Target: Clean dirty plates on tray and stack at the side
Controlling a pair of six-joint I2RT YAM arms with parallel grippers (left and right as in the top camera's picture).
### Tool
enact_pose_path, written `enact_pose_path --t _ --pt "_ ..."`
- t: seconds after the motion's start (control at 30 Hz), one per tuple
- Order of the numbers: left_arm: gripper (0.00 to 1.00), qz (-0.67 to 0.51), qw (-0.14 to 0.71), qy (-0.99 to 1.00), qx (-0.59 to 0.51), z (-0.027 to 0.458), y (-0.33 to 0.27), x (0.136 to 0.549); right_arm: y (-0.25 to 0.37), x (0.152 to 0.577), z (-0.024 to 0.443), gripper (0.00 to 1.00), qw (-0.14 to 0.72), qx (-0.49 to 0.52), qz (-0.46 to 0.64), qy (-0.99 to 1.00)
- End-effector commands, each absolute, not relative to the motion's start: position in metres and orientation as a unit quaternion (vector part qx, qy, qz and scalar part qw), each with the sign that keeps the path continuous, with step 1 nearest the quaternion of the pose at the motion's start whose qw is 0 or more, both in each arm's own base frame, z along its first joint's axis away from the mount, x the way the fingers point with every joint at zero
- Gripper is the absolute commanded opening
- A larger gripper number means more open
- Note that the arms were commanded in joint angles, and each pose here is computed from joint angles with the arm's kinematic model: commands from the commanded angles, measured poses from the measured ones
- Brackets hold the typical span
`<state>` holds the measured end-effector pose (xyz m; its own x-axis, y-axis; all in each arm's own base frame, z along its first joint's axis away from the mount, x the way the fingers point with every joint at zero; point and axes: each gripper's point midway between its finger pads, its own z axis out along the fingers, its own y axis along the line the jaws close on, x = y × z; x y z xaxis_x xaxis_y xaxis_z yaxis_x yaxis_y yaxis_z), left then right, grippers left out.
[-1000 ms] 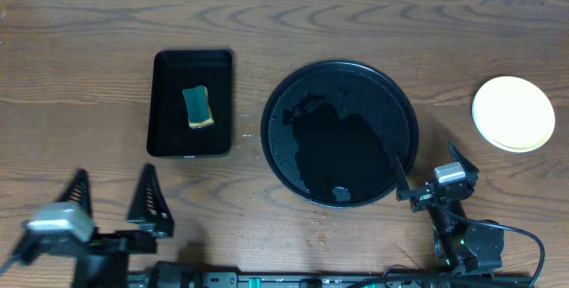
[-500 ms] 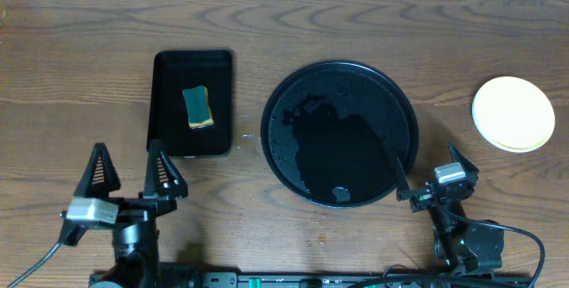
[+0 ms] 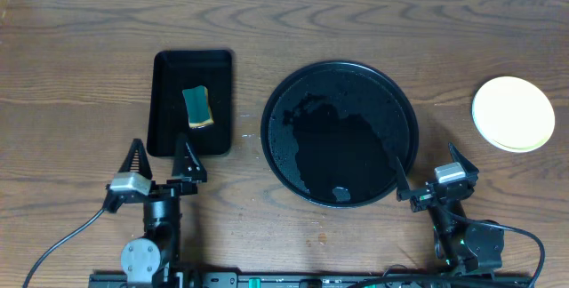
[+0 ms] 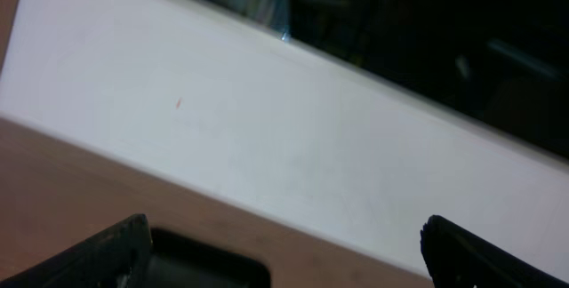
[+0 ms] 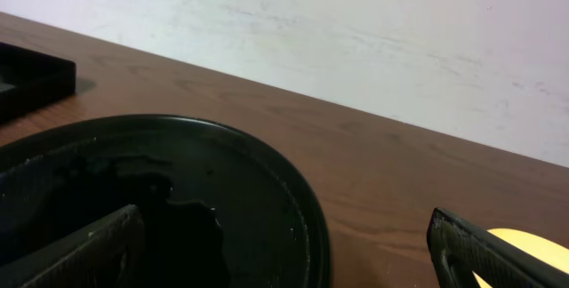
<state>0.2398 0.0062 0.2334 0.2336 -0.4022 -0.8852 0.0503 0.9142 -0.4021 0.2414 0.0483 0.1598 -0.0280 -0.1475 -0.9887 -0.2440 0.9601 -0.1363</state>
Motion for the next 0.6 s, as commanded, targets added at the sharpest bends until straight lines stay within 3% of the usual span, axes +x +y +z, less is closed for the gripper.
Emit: enact_pose_path --t 0.0,0.27,0.57 --pt "0.96 -0.140 0.754 0.624 -0.152 0.218 0.008 0.243 0.045 0.242 0.160 0.99 0.684 -0.127 0.034 0.718" --pt "0.96 -0.100 0.644 0.736 -0.183 0.137 0.017 0.243 0.045 0.242 0.160 0.99 0.684 -0.128 0.034 0.717" --pt "0.96 -0.100 0.642 0.738 -0.184 0.136 0.017 0.243 0.045 0.242 0.160 0.99 0.684 -0.127 0.034 0.718"
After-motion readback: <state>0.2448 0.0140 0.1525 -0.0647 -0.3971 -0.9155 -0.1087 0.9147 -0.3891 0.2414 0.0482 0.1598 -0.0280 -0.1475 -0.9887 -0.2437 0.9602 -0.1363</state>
